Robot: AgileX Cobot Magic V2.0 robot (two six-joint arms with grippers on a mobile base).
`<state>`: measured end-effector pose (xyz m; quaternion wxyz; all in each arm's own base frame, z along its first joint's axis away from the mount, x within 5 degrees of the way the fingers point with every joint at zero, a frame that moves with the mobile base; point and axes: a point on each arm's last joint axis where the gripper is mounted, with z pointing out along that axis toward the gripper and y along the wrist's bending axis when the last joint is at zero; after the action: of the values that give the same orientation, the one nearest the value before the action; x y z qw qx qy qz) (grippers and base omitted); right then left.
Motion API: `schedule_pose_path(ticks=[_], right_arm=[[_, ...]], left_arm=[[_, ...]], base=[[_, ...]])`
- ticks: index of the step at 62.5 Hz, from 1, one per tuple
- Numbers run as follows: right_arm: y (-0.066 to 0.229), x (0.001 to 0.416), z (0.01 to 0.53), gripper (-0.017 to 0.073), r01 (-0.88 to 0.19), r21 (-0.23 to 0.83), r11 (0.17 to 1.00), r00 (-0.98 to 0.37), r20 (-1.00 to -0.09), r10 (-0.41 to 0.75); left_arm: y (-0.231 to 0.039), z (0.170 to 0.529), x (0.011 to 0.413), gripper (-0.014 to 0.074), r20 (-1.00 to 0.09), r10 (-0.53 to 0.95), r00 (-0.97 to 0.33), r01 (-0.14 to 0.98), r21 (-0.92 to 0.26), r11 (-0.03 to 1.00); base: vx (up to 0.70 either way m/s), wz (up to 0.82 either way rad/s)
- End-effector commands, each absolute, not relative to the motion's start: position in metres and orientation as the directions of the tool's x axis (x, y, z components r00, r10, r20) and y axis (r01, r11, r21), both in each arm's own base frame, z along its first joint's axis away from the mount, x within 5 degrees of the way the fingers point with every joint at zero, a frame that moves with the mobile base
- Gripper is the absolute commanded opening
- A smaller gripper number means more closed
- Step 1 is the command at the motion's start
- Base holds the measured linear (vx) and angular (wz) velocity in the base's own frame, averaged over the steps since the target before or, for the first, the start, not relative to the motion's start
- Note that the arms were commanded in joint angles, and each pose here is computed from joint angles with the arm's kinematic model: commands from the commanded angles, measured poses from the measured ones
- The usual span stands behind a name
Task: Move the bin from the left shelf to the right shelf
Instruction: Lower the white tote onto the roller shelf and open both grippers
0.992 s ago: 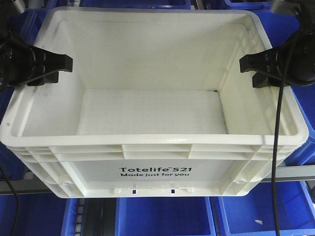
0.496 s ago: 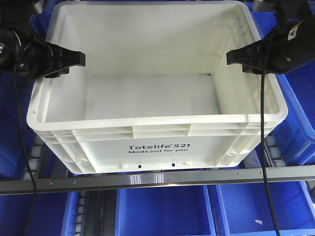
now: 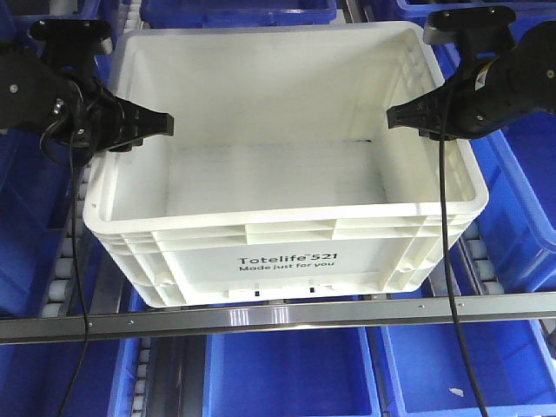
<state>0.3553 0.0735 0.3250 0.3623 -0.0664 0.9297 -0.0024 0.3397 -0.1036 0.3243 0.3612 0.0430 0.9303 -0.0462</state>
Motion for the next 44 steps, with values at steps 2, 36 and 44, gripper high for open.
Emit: schedule_pose_path(ticks=[2,36,44], right_arm=[[0.0658,0.3623,0.3546,-0.0008,-0.143,-0.160,0.977,-0.576,-0.789,-0.213],[0.0676,0.3675,0.3476,0.0300,-0.146,-0.150,0.978,-0.585,-0.784,-0.208],[0.0676,0.3676,0.3477,0.0445,-0.147,-0.150,0.978,-0.583,-0.785,-0.208]], left_arm=[[-0.1060,0.3607,0.3427,0.0056,-0.825,0.071,-0.561,0.182,-0.039,0.983],[-0.1048,0.3535,0.3499,0.0353,-0.823,0.141,-0.550,0.190,0.041,0.981],[-0.1048,0.3535,0.3499,0.0477,-0.823,0.141,-0.550,0.190,0.041,0.981]], base=[[0.00,0.00],[0.00,0.00],[0.00,0.00]])
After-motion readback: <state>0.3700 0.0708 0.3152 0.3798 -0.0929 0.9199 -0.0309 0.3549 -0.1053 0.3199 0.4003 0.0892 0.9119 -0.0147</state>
